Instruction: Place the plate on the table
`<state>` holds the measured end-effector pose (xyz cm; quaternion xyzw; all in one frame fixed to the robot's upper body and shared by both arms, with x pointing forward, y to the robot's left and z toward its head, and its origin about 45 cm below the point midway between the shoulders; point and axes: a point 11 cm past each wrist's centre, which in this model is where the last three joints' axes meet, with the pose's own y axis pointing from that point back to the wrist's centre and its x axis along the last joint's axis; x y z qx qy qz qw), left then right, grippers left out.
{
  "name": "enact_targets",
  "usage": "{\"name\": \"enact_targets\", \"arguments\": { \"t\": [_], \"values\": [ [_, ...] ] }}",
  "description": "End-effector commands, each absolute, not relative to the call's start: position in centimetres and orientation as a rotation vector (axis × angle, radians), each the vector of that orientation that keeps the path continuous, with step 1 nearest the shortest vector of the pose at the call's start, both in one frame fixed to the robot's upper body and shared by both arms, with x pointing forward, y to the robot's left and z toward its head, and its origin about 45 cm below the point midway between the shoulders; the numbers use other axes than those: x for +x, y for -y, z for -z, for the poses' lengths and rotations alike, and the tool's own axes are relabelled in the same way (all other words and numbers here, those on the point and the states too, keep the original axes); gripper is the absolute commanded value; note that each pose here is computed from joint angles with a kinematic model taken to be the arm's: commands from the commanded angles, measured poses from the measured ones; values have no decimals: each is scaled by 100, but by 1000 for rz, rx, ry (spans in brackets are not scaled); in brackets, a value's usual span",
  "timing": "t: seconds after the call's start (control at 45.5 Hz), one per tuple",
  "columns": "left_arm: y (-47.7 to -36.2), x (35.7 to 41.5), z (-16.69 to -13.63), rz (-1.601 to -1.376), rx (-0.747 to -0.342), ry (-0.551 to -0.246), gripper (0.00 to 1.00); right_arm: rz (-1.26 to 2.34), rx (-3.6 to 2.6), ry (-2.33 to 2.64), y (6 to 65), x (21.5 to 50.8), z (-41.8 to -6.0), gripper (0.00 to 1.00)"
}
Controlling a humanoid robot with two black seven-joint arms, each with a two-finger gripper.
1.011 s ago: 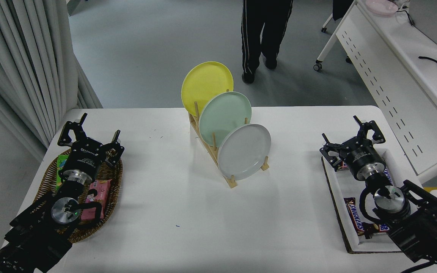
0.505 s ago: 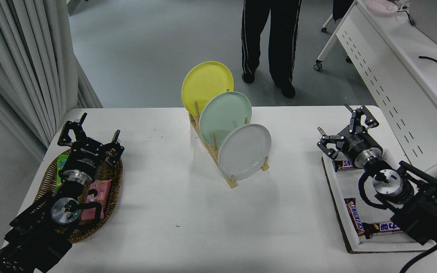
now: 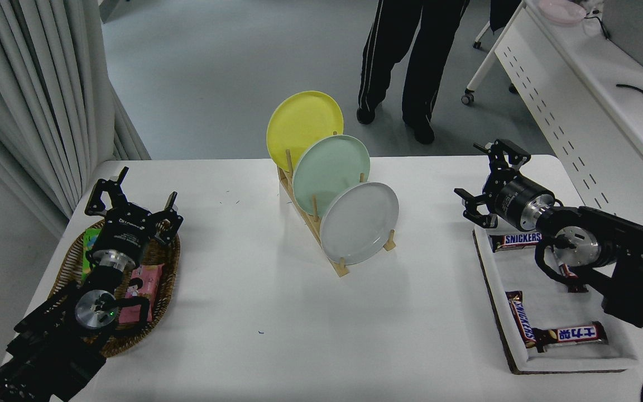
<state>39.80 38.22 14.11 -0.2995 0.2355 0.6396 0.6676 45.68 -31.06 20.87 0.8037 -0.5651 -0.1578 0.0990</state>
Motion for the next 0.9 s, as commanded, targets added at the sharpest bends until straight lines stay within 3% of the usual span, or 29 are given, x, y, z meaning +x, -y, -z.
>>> {"name": "enact_targets", "arguments": {
  "t": [0.0,0.396,0.879],
  "values": [
    [-3826,3980,-1412,-1443,-674,-530,100,341,2396,1453,2943,4469,-2305,100],
    [-3820,3980,-1410,-1443,-676,-532,100,318,2319,1369,2695,4487,-2439,100],
    [-3827,3980,-1413,-1444,-675,-530,100,556,2291,1255,1779,4528,-2478,100]
  ]
}}
